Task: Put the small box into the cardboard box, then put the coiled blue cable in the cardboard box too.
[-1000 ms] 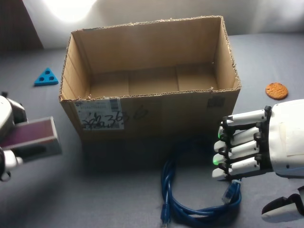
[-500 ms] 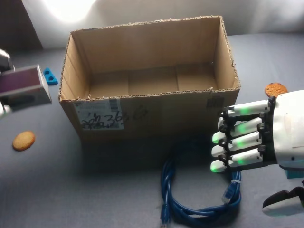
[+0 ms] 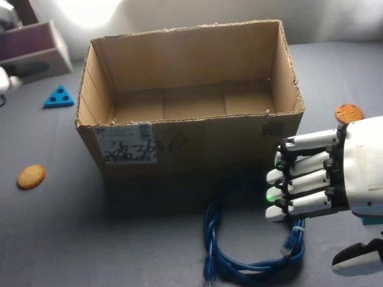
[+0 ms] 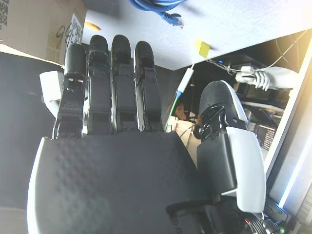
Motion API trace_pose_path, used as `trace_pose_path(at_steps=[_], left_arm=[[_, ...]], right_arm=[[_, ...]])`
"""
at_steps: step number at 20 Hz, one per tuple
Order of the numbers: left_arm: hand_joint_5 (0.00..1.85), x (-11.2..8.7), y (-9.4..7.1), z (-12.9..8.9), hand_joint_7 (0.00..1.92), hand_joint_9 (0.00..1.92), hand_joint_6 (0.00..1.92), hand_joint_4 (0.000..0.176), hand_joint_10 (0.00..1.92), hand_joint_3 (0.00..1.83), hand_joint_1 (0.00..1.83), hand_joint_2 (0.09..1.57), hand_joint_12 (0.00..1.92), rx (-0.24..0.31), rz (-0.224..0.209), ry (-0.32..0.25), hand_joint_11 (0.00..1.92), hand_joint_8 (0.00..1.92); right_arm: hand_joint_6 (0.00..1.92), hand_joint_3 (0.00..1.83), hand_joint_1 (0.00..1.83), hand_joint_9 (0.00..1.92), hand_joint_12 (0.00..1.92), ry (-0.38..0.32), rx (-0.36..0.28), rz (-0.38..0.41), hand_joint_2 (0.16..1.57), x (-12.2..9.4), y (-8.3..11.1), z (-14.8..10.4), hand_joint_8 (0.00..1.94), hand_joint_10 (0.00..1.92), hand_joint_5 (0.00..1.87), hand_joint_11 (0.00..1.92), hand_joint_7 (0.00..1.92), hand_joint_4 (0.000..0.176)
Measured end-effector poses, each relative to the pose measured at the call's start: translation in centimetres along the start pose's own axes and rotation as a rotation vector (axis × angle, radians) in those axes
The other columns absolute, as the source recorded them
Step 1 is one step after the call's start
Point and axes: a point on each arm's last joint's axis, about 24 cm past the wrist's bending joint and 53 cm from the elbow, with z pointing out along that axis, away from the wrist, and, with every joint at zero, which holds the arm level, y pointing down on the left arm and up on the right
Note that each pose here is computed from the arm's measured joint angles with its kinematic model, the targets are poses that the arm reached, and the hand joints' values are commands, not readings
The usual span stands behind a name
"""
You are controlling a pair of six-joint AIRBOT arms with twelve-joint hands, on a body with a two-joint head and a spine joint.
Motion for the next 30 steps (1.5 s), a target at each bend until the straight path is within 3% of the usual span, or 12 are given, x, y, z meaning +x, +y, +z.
trace_pose_path(at_steps=[4, 7, 11, 13, 17, 22, 25, 26, 27, 28, 29, 30], left_arm=[[0.77, 2.3, -3.7, 0.6, 0.95, 0.87, 1.15, 0.0, 1.33, 0.0, 1.37, 1.15, 1.28, 0.089, -0.023, 0.058, 0.57, 1.04], [0.72, 4.3, -6.0, 0.7, 0.89, 0.83, 1.22, 0.0, 1.38, 0.0, 1.36, 1.18, 1.32, 0.14, -0.062, 0.098, 0.54, 1.13], [0.75, 7.2, -9.2, 0.9, 0.91, 0.85, 1.22, 0.0, 1.35, 0.0, 1.36, 1.17, 1.28, 0.211, -0.129, 0.145, 0.58, 1.08], [0.76, 8.6, -10.6, 0.5, 0.92, 0.82, 1.2, 0.0, 1.38, 0.0, 1.36, 1.17, 1.33, 0.25, -0.134, 0.17, 0.55, 1.1], [0.74, 9.8, -10.5, 0.3, 0.91, 0.82, 1.19, 0.0, 1.37, 0.0, 1.36, 1.17, 1.29, 0.256, -0.143, 0.2, 0.55, 1.12], [0.79, 9.6, -10.1, 0.6, 0.94, 0.85, 1.14, 0.0, 1.35, 0.0, 1.36, 1.15, 1.34, 0.266, -0.138, 0.188, 0.55, 1.05], [0.76, 9.6, -10.0, 0.7, 0.93, 0.85, 1.19, 0.0, 1.35, 0.0, 1.36, 1.16, 1.28, 0.267, -0.136, 0.19, 0.58, 1.07], [0.74, 9.6, -10.0, 0.7, 0.93, 0.79, 1.26, 0.0, 1.37, 0.0, 1.36, 1.17, 1.25, 0.267, -0.137, 0.19, 0.51, 1.08], [0.7, 9.6, -10.0, 0.7, 0.88, 0.72, 1.37, 0.0, 0.92, 0.0, 1.21, 1.21, 1.23, 0.267, -0.138, 0.191, 0.42, 1.16], [0.53, 9.6, -10.0, 0.7, 0.68, 0.6, 0.71, 0.0, 0.56, 0.0, 1.12, 1.22, 1.19, 0.267, -0.138, 0.191, 0.23, 0.58], [0.54, 9.6, -10.0, 0.7, 0.67, 0.58, 0.34, 0.0, 0.35, 0.0, 1.03, 1.22, 1.18, 0.267, -0.138, 0.192, 0.15, 0.26], [0.53, 9.6, -10.0, 0.7, 0.63, 0.55, 0.14, 0.0, 0.21, 0.0, 0.95, 1.22, 1.19, 0.267, -0.138, 0.192, 0.08, 0.09]], right_arm=[[0.0, 0.0, 0.0, 0.39, 0.93, -0.001, -0.004, -0.001, 1.28, 0.0, 0.1, 0.0, 0.0, 0.0, 0.44, 0.0, 0.45, 0.0], [0.0, 0.0, 0.0, 0.39, 0.93, 0.001, -0.005, -0.004, 1.28, 0.0, 0.1, 0.0, 0.0, 0.0, 0.44, 0.0, 0.45, 0.0], [0.0, 0.0, 0.0, 0.42, 0.95, 0.001, -0.01, -0.007, 1.28, 0.0, 0.2, 0.0, 0.01, 0.01, 0.45, 0.0, 0.47, 0.0], [0.0, 0.0, 0.0, 0.42, 0.98, 0.001, -0.01, -0.008, 1.29, 0.0, 0.2, 0.0, 0.0, 0.01, 0.45, 0.0, 0.47, 0.0], [0.0, 0.0, 0.0, 0.4, 0.99, 0.001, -0.01, -0.009, 1.28, 0.0, 0.2, 0.0, 0.0, 0.0, 0.44, 0.0, 0.46, 0.0], [0.01, 0.0, 0.0, 0.41, 1.01, 0.0, -0.012, -0.009, 1.29, 0.0, 0.3, 0.0, 0.01, 0.01, 0.46, 0.0, 0.47, 0.0], [0.01, 0.0, 0.0, 0.41, 0.99, 0.0, -0.012, -0.009, 1.29, 0.0, 0.3, 0.0, 0.0, 0.01, 0.46, 0.0, 0.47, 0.0], [0.0, 0.0, 0.0, 0.42, 1.0, 0.0, -0.013, -0.009, 1.29, 0.0, 0.3, 0.0, 0.0, 0.01, 0.46, 0.0, 0.46, 0.0], [0.0, 0.0, 0.0, 0.4, 0.95, 0.0, -0.013, -0.01, 1.29, 0.0, 0.3, 0.0, 0.0, 0.0, 0.44, 0.0, 0.44, 0.0], [0.0, 0.0, 0.0, 0.4, 0.96, 0.0, -0.012, -0.01, 1.29, 0.0, 0.3, 0.0, 0.0, 0.0, 0.44, 0.0, 0.44, 0.0], [0.0, 0.0, 0.0, 0.4, 0.96, 0.0, -0.012, -0.01, 1.29, 0.0, 0.3, 0.0, 0.0, 0.01, 0.44, 0.0, 0.45, 0.0], [0.01, 0.0, 0.0, 0.41, 0.96, 0.0, -0.012, -0.01, 1.29, 0.0, 0.3, 0.0, 0.01, 0.01, 0.45, 0.0, 0.46, 0.0]])
